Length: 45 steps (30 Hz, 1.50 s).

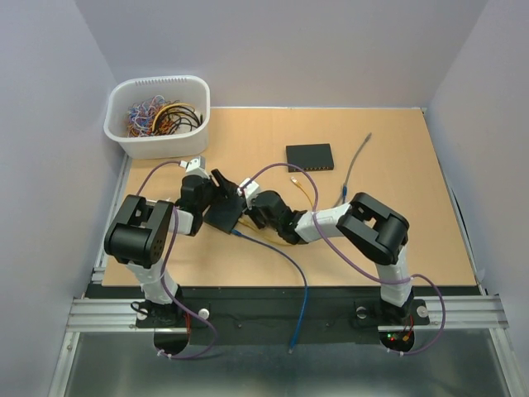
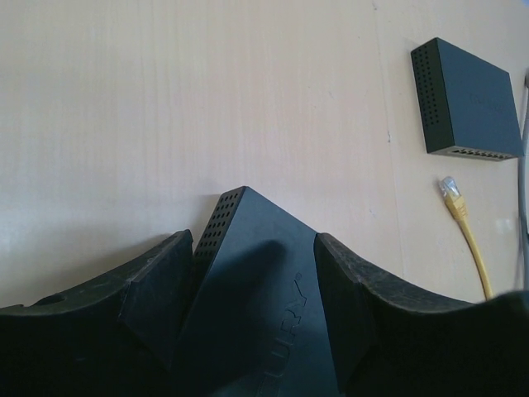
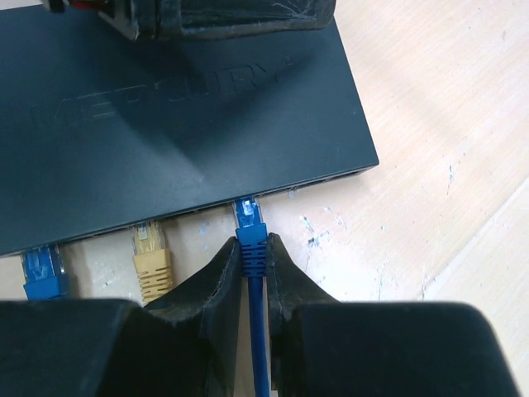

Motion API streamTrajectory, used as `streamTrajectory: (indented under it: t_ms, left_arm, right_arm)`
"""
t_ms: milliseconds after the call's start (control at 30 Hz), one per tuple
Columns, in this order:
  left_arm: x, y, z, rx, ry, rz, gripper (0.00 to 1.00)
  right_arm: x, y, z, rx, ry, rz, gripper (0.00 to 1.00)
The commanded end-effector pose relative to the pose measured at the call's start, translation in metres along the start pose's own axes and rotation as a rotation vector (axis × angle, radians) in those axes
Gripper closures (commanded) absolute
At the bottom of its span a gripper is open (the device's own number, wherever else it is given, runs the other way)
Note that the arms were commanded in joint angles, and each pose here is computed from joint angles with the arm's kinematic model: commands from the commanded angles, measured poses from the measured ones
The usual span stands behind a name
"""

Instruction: Insert the plug into the switch port

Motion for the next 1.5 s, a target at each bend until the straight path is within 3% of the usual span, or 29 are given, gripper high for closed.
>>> streamTrajectory:
  t_ms: [0, 100, 300, 500, 767, 933, 1100, 1267, 1367, 1467]
  left_arm:
    - [0.009, -0.035, 0.080, 0.590, -0.192, -0.028, 0.30]
    - [0.006, -0.032, 0.074, 0.574, -0.188, -0.027, 0.30]
    - [0.006, -0.028, 0.067, 0.521, -0.194, -0.075, 0.30]
    - [-0.002, -0.024, 0.051, 0.445, -0.192, -0.114, 0.30]
    - [-0.005, -0.017, 0.017, 0.340, -0.162, -0.166, 0.30]
    - [-0.007, -0.018, 0.001, 0.295, -0.161, -0.198, 0.30]
    - [-0.024, -0.034, -0.019, 0.229, -0.156, -0.175, 0.30]
    - [-0.074, -0.071, -0.056, 0.126, -0.120, -0.006, 0.28]
    - [-0.107, -0.100, -0.079, 0.066, -0.095, 0.106, 0.25]
    - [-0.140, -0.128, -0.096, 0.037, -0.080, 0.240, 0.24]
  right_arm:
    - [0.015, -0.002, -0.034, -0.206, 0.052, -0.068, 1.00]
    - [0.013, -0.004, -0.034, -0.199, 0.054, -0.048, 0.96]
    - [0.008, -0.005, -0.032, -0.167, 0.086, 0.028, 0.52]
    - [-0.001, -0.021, -0.040, -0.163, 0.090, 0.087, 0.35]
    - [-0.017, -0.067, -0.049, -0.180, 0.106, 0.167, 0.26]
    - [-0.024, -0.080, -0.047, -0.154, 0.136, 0.247, 0.25]
    - [-0.032, -0.104, -0.087, -0.197, 0.264, 0.239, 0.25]
    - [-0.056, -0.139, -0.120, -0.247, 0.342, 0.370, 0.15]
    - [-0.086, -0.146, -0.104, -0.145, 0.420, 0.503, 0.11]
    - [-0.140, -0.147, -0.071, -0.075, 0.605, 0.566, 0.11]
Point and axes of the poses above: each gripper's point midway between its finger pads, its own y axis out along the fingers, its own x axis along the line the jaws close on, z = x × y, the point moved 10 cm from there along -y, back along the fingers, and after that the axes turned 11 degrees about -y, right-handed, at the moved point
